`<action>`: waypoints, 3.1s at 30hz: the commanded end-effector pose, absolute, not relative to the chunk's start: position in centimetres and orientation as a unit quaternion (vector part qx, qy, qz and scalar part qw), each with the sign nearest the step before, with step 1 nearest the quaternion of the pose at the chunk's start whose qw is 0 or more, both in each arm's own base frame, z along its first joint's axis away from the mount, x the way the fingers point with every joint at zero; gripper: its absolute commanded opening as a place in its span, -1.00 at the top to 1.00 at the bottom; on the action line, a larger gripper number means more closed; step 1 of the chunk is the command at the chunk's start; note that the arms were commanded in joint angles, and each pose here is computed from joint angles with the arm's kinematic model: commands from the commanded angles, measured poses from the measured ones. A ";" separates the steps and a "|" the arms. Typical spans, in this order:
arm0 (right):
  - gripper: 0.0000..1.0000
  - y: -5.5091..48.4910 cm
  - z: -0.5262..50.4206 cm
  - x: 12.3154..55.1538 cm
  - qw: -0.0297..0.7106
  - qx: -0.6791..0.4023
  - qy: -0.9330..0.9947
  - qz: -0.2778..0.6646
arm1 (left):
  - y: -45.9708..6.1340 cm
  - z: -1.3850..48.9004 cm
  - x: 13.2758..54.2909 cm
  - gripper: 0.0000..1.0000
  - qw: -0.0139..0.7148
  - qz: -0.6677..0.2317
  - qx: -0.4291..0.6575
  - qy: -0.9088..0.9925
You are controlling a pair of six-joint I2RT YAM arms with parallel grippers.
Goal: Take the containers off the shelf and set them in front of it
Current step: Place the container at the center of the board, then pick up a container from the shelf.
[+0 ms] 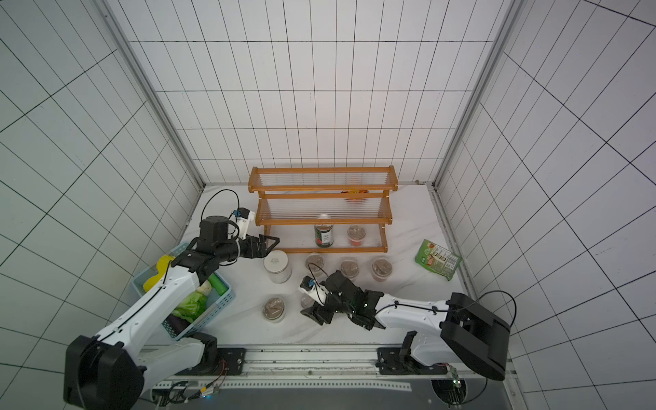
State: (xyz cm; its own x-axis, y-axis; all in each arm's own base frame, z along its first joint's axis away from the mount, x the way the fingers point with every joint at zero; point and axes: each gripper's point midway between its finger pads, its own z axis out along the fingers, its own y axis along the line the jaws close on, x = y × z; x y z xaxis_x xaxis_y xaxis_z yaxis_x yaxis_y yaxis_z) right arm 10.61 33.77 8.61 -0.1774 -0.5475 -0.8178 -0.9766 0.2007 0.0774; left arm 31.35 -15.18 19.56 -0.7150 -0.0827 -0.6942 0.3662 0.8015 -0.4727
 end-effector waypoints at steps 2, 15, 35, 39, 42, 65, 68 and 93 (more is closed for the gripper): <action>-0.39 33.4 6.9 9.7 0.326 -0.557 0.700 0.306 | -15.3 20.8 31.7 -0.97 0.383 -0.309 0.090 0.866; -0.59 31.9 4.7 11.7 0.331 -0.556 0.727 0.229 | -15.3 20.7 31.7 -0.97 0.383 -0.308 0.093 0.866; -0.98 28.5 14.3 14.4 0.422 -0.479 0.740 0.213 | -15.1 21.1 31.9 -0.97 0.391 -0.304 0.091 0.864; -0.98 25.7 16.7 20.4 0.464 -0.379 0.778 0.190 | -15.1 21.0 31.9 -0.97 0.390 -0.303 0.090 0.865; -0.98 24.4 18.1 25.6 0.497 -0.309 0.792 0.175 | -15.1 21.1 32.0 -0.97 0.390 -0.303 0.088 0.865; -0.98 31.6 17.0 38.3 0.536 -0.289 0.754 0.247 | -14.2 22.0 30.9 -0.97 0.409 -0.292 0.080 0.861; -0.98 30.9 16.7 39.6 0.551 -0.259 0.761 0.224 | -14.2 21.9 30.9 -0.97 0.408 -0.291 0.080 0.862; -0.48 31.5 16.4 43.9 0.605 -0.149 0.770 0.134 | -14.5 21.2 31.3 -0.97 0.403 -0.294 0.081 0.863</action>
State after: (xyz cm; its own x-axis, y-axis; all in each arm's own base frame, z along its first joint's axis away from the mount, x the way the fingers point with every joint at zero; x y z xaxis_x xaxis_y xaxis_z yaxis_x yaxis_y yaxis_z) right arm 43.40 30.95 13.26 -0.3055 -0.1312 -0.9431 -0.3986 0.9171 0.0016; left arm 31.13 -14.58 21.10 -0.6789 -0.0999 -0.7274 0.3675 0.8114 -0.4544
